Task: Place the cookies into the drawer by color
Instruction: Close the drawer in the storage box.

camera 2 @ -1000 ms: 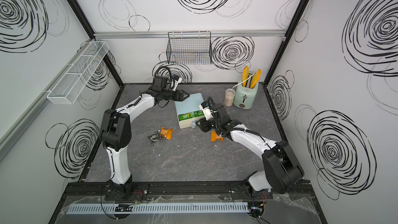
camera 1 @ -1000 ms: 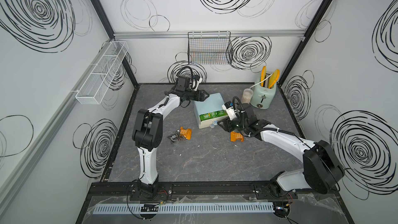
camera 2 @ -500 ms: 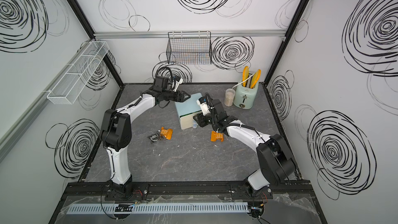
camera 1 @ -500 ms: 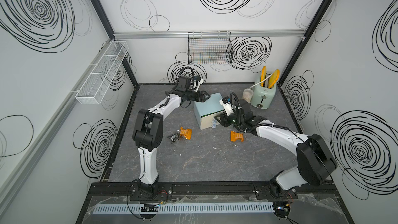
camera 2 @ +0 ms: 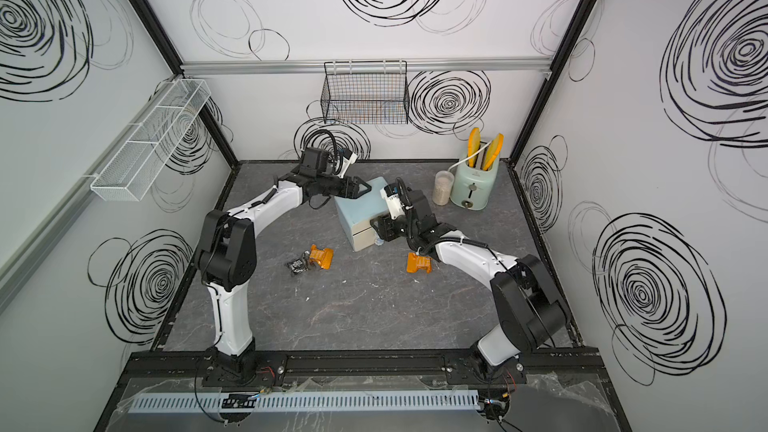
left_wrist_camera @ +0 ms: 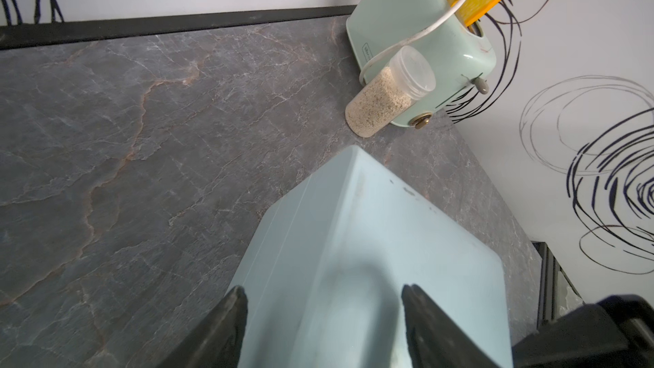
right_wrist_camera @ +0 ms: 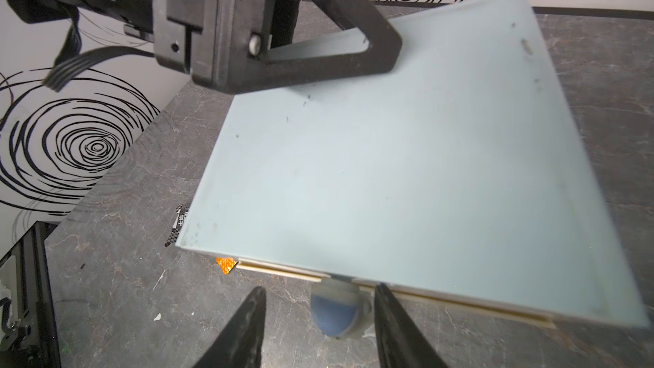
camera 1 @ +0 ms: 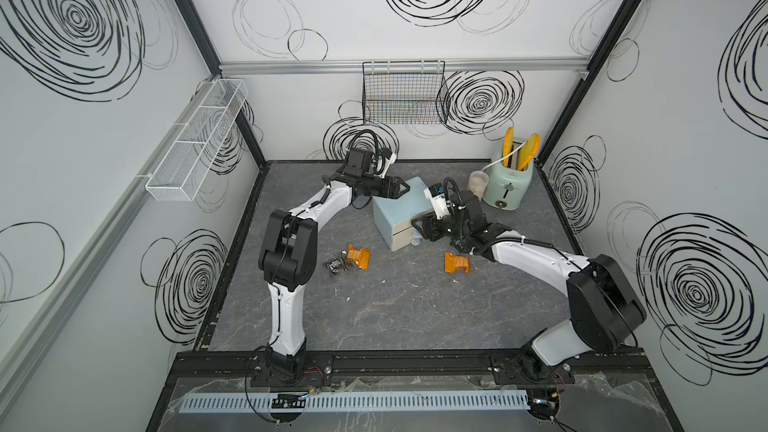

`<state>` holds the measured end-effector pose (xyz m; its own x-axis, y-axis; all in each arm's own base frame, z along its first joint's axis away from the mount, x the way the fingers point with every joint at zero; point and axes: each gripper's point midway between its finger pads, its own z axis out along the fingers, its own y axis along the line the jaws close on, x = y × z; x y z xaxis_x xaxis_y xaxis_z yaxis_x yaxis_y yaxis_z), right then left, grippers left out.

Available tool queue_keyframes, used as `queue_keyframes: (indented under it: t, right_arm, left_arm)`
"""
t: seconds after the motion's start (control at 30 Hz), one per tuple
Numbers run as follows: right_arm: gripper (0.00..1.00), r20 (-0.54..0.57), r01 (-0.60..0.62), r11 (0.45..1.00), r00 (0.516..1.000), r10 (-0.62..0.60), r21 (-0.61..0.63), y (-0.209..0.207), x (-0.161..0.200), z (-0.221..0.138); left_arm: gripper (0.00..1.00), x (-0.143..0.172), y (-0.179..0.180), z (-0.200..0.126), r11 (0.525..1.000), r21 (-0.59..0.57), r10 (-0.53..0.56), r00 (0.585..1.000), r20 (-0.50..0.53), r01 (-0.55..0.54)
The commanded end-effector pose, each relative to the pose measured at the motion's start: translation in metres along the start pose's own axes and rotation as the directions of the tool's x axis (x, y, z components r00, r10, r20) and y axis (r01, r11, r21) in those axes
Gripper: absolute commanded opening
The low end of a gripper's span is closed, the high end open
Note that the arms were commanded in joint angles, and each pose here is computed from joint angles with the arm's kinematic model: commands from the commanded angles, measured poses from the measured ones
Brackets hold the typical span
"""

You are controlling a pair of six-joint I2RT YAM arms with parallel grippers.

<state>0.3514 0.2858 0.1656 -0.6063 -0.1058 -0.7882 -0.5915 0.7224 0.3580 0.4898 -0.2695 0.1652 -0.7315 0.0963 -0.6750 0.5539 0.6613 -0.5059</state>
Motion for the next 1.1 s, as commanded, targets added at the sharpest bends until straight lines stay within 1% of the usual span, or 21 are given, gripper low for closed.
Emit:
queue_keyframes:
  t: [0.0, 0.1, 0.2, 0.3, 0.37, 0.47, 0.6, 0.8, 0.97, 1.07]
  right_arm:
    - [0.56, 0.103, 0.037, 0.999, 0.994, -0.036, -0.012, 0.009, -0.024, -0.016]
    - [0.58, 0.144, 0.052, 0.999, 0.988, -0.053, 0.016, 0.008, -0.028, -0.033]
    - [0.59, 0.191, 0.048, 0.997, 0.980, -0.059, 0.064, 0.002, -0.029, -0.051]
    - [0.61, 0.235, 0.024, 0.995, 0.971, -0.047, 0.100, -0.007, -0.029, -0.066]
    - [0.64, 0.242, -0.011, 0.993, 0.970, -0.018, 0.119, -0.018, -0.022, -0.071]
    - [0.65, 0.223, -0.035, 0.994, 0.975, 0.011, 0.103, -0.028, -0.008, -0.072]
    - [0.68, 0.180, -0.010, 0.998, 0.984, -0.002, 0.067, -0.027, 0.016, -0.065]
    - [0.68, 0.176, -0.009, 0.999, 0.984, 0.000, 0.053, -0.029, 0.045, -0.054]
    - [0.67, 0.172, 0.022, 0.998, 0.985, -0.033, 0.063, -0.022, 0.057, -0.038]
    - [0.65, 0.203, 0.037, 0.995, 0.978, -0.054, 0.088, -0.018, 0.058, -0.030]
  left_arm:
    - [0.82, -0.021, -0.007, -0.016, 0.998, -0.050, 0.027, 0.998, 0.051, -0.025]
    - [0.85, -0.036, -0.008, -0.034, 0.996, -0.085, 0.034, 0.994, 0.102, -0.025]
    - [0.89, -0.047, -0.006, -0.055, 0.989, -0.146, 0.038, 0.987, 0.155, -0.015]
    - [0.91, -0.052, -0.002, -0.078, 0.977, -0.215, 0.028, 0.980, 0.199, 0.015]
    - [0.90, -0.050, -0.002, -0.092, 0.970, -0.243, 0.026, 0.976, 0.218, 0.028]
    - [0.90, -0.040, -0.002, -0.111, 0.961, -0.271, 0.012, 0.972, 0.234, 0.053]
    - [0.89, -0.023, -0.004, -0.140, 0.950, -0.299, -0.011, 0.967, 0.255, 0.090]
    - [0.89, 0.007, -0.007, -0.174, 0.939, -0.324, -0.030, 0.965, 0.259, 0.116]
    - [0.89, 0.026, -0.007, -0.196, 0.938, -0.326, -0.042, 0.973, 0.228, 0.117]
    - [0.89, 0.035, 0.003, -0.209, 0.928, -0.350, -0.036, 0.964, 0.265, 0.131]
